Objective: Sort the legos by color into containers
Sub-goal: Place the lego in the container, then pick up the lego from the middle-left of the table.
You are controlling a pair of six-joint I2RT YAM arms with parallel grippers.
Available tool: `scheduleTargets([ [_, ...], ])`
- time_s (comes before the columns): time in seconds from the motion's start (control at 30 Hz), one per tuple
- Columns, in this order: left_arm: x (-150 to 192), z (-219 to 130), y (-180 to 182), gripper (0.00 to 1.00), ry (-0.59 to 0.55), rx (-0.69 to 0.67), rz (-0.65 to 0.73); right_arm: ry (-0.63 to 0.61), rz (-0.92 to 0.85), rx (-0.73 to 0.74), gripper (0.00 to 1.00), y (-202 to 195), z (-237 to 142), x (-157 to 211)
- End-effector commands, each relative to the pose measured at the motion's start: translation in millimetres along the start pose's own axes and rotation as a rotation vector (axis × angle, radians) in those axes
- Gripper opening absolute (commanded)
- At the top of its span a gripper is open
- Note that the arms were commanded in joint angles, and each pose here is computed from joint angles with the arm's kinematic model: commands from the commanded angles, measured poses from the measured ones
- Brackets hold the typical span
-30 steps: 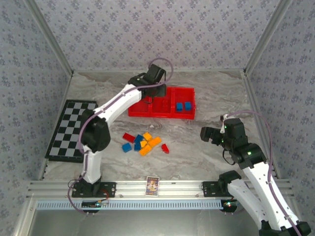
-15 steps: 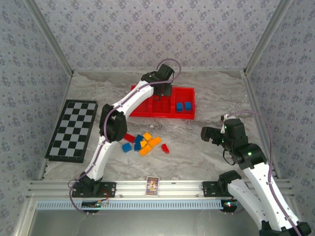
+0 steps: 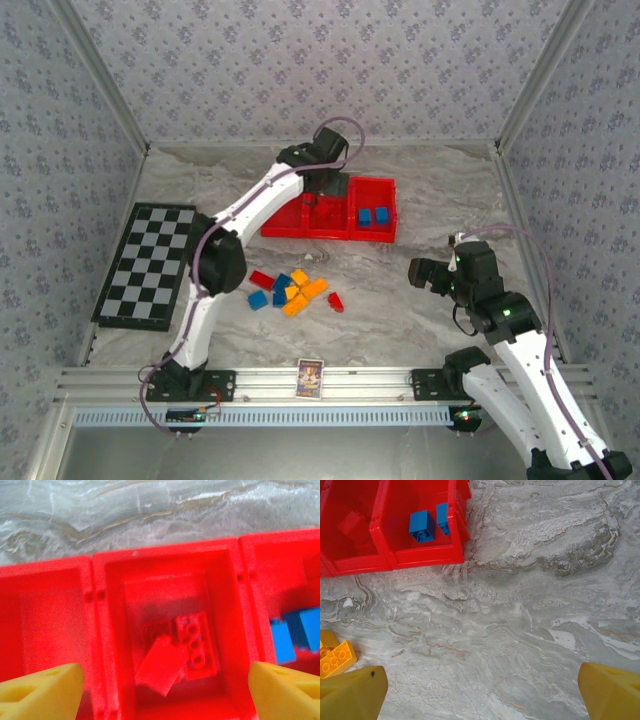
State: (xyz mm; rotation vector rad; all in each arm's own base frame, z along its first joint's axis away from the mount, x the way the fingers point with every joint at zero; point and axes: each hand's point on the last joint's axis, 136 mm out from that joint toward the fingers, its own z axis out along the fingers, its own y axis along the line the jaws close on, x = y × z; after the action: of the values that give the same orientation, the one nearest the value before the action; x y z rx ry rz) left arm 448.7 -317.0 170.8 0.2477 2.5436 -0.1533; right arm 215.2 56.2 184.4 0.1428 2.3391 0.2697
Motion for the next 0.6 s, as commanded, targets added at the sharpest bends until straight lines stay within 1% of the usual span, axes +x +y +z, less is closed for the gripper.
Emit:
scheduleTargets([
  [0.0,10.6,-45.6,-6.0,0.86,-0.047,0.04,0.028,-0.003,0.003,0.011,1.0,-1.9,2.8,1.1],
  [0.1,52.5,-52.0,-7.8,0.86,-0.001,0.079,0.018,-0.001,0.003,0.009,1.0,-1.4,3.7,1.5],
  [0.23,104.2,-60.7,-4.0,0.86,0.058,0.092,-0.048,0.003,0.005,0.006,1.0,-1.0,5.2,1.7],
  [0.33,143.0,-63.9,-0.4,0.85,0.098,0.078,-0.157,0.011,0.006,0.006,1.0,-0.6,6.6,2.4],
  [0.47,181.5,-63.2,-13.4,0.85,0.095,0.105,-0.315,0.012,0.008,0.008,1.0,-0.9,6.5,2.0],
  [0.57,201.3,-61.1,-31.6,0.83,0.085,0.134,-0.376,0.012,0.009,0.01,1.0,-1.3,6.4,2.3],
])
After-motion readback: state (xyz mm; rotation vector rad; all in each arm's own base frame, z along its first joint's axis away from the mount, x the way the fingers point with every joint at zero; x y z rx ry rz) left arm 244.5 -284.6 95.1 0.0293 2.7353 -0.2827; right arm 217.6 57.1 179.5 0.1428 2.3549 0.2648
